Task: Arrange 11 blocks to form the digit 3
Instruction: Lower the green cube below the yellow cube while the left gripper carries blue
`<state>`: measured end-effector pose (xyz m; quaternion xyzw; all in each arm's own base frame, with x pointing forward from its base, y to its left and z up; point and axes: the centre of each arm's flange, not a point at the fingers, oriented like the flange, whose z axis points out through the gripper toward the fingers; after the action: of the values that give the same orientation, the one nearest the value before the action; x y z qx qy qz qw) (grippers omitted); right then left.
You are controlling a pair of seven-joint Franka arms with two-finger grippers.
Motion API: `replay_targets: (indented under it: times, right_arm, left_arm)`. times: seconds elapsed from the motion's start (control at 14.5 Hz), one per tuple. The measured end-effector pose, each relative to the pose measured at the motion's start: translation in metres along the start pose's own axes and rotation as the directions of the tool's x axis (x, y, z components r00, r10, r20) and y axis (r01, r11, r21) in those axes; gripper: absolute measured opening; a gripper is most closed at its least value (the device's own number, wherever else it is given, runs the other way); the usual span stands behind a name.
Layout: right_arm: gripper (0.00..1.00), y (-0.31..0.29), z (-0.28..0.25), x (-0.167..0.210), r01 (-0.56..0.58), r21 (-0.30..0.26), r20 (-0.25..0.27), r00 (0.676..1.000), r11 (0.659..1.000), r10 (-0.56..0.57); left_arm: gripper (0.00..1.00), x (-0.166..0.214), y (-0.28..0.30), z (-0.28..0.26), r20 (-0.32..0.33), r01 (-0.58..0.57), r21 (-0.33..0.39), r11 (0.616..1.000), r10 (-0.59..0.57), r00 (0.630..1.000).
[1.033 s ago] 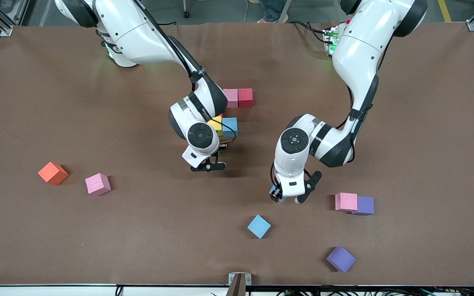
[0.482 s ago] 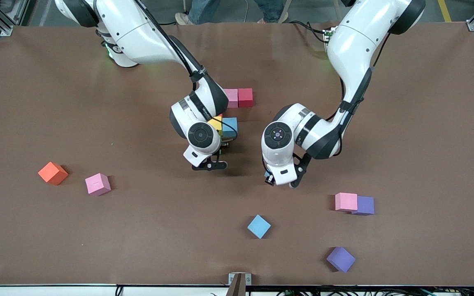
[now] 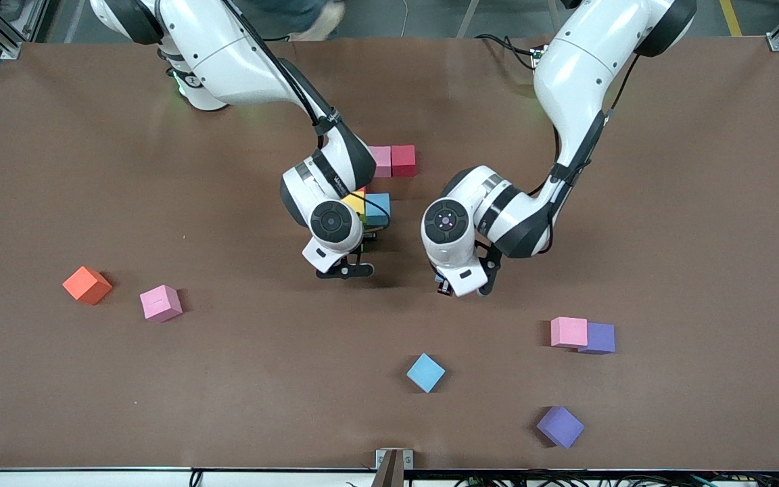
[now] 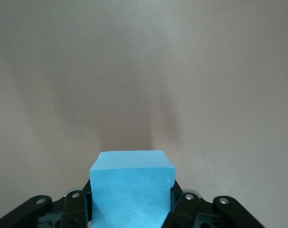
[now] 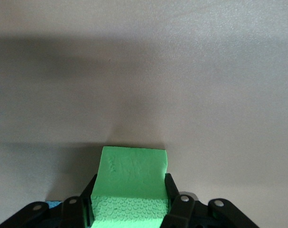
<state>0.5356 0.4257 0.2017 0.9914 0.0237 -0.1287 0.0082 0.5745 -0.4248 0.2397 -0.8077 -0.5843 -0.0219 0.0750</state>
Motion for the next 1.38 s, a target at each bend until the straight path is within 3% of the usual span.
replay_targets:
  times: [0.55, 0.96, 1.38]
  right_arm:
    - [0.56, -0.002, 0.001, -0.002, -0.005, 0.01, 0.009, 1.0, 1.0, 0.005]
    - [0.56, -0.003, 0.001, -0.003, -0.005, 0.01, 0.013, 1.0, 1.0, 0.005]
    - [0.56, -0.002, 0.002, -0.004, -0.006, 0.01, 0.017, 1.0, 1.0, 0.006]
  left_arm:
    - [0.22, -0.027, -0.026, 0.02, -0.043, 0.082, 0.079, 0.994, -0.078, 0.996]
    - [0.22, -0.038, -0.052, 0.003, -0.054, 0.094, 0.08, 0.992, -0.09, 0.995]
    - [0.22, -0.055, -0.068, 0.002, -0.059, 0.212, 0.06, 0.975, -0.209, 0.976]
